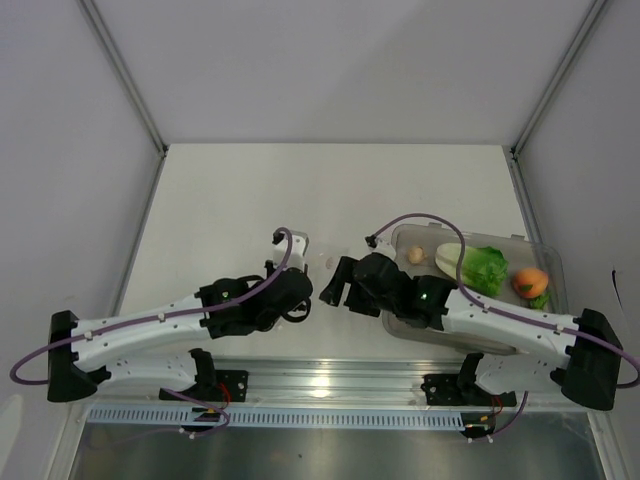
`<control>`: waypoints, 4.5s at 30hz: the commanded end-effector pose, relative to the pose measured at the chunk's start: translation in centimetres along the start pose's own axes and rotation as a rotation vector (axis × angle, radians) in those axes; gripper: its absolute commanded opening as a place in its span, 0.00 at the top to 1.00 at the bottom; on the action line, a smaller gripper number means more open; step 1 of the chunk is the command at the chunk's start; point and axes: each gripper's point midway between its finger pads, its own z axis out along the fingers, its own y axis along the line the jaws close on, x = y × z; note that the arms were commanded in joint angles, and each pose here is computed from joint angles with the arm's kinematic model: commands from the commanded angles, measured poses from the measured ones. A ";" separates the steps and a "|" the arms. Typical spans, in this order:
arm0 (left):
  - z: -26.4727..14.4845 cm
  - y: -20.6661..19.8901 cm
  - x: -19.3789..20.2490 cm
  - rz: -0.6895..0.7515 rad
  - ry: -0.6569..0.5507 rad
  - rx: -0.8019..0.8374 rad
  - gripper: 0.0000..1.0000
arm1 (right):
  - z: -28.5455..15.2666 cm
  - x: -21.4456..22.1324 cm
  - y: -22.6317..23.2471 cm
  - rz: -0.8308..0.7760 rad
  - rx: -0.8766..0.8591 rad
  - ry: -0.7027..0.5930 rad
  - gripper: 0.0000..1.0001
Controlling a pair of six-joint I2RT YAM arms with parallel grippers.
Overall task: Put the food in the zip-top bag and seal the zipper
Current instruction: Open the zipper of the food storage bag at the center of the board, then pick up the fake vegetable from the bin.
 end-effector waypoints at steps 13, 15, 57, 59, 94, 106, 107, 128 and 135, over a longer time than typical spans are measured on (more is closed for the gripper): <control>-1.1 -1.1 -2.4 -0.058 -0.026 0.089 0.86 | 1.0 -1.8 4.6 -0.062 -0.079 -0.049 0.92; -1.1 -1.0 -2.8 -0.057 -0.034 0.088 0.77 | 0.9 -1.8 4.4 -0.071 -0.063 -0.044 1.00; -1.1 -0.6 -5.0 -0.008 0.002 0.074 0.99 | -7.8 -7.7 -2.2 -0.181 0.183 -0.218 0.01; -0.9 -0.3 -4.9 -0.002 0.006 0.064 0.99 | -9.1 -9.7 -4.5 -0.164 0.259 -0.272 0.01; 0.7 -2.4 -2.3 -0.025 0.076 0.227 0.99 | -14.3 -18.2 -21.5 0.423 0.656 -0.460 0.01; 0.0 -2.4 -3.0 -0.035 0.064 0.246 0.99 | -13.7 -15.0 -26.4 0.914 0.474 -0.465 0.01; 0.0 -2.5 -3.0 -0.037 0.064 0.248 0.99 | -13.5 -14.9 -26.8 0.925 0.469 -0.463 0.01; 0.2 -2.9 -2.5 -0.029 0.078 0.268 0.99 | -14.3 -18.4 -27.5 0.397 0.531 -0.426 0.01; 0.6 -2.9 -2.2 -0.027 0.087 0.263 0.99 | -12.9 -19.5 -24.3 0.040 0.652 -0.273 0.01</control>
